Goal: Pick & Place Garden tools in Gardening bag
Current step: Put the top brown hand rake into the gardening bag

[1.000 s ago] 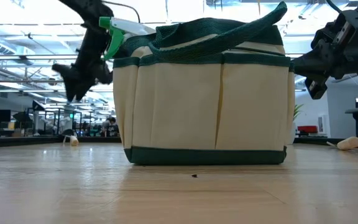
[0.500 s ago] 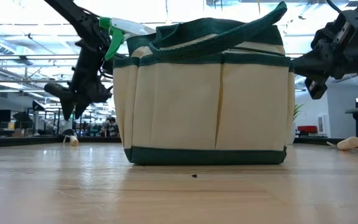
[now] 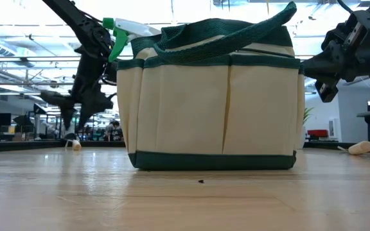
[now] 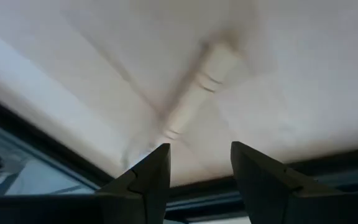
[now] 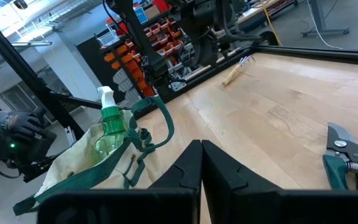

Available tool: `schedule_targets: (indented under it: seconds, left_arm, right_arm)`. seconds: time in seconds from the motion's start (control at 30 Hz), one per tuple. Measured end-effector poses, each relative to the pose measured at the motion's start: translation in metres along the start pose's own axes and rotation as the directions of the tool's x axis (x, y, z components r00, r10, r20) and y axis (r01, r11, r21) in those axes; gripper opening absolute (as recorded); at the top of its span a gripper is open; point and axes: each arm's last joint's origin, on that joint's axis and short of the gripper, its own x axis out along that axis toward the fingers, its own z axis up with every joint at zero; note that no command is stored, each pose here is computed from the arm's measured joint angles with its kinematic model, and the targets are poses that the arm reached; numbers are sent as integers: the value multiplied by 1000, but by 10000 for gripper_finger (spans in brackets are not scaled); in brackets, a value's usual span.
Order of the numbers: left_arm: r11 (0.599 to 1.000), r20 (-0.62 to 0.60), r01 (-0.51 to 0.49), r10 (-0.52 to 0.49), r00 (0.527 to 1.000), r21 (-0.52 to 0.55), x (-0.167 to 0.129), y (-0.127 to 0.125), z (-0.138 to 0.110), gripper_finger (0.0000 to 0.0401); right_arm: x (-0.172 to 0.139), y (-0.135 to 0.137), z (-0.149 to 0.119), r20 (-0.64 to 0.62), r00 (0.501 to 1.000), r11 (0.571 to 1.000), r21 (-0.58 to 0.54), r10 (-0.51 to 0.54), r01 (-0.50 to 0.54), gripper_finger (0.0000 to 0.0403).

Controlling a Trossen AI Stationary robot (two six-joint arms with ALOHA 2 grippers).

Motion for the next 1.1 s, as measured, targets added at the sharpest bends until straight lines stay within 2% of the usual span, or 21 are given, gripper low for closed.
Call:
schedule_targets:
  seconds: [0.07,0.2,0.43,0.57,0.67,0.9,1.1]
  left_arm:
    - [1000,8,-23,23,1000,-5,0,2,1,175]
    - [997,17,-49,48,999,60,2,4,2,175]
    - [983,-28,-13,19,999,181,16,-6,1,175]
    - [988,-83,-64,76,994,139,23,-6,2,175]
    - [990,-79,-102,111,991,99,25,-4,3,175]
    - [979,-65,-68,82,995,190,33,-11,4,175]
    - [986,-67,-102,112,992,131,39,-8,1,175]
  right_arm:
    - [0,0,0,0,1000,1000,0,0,0,0]
    - [0,0,0,0,1000,1000,1,0,0,0]
    - [0,0,0,0,1000,1000,1,0,0,0]
    - [0,0,0,0,1000,1000,1,0,0,0]
    - [0,0,0,0,1000,1000,1,0,0,0]
    - [0,0,0,0,1000,1000,2,0,0,0]
    - [0,0,0,1,1000,1000,2,0,0,0]
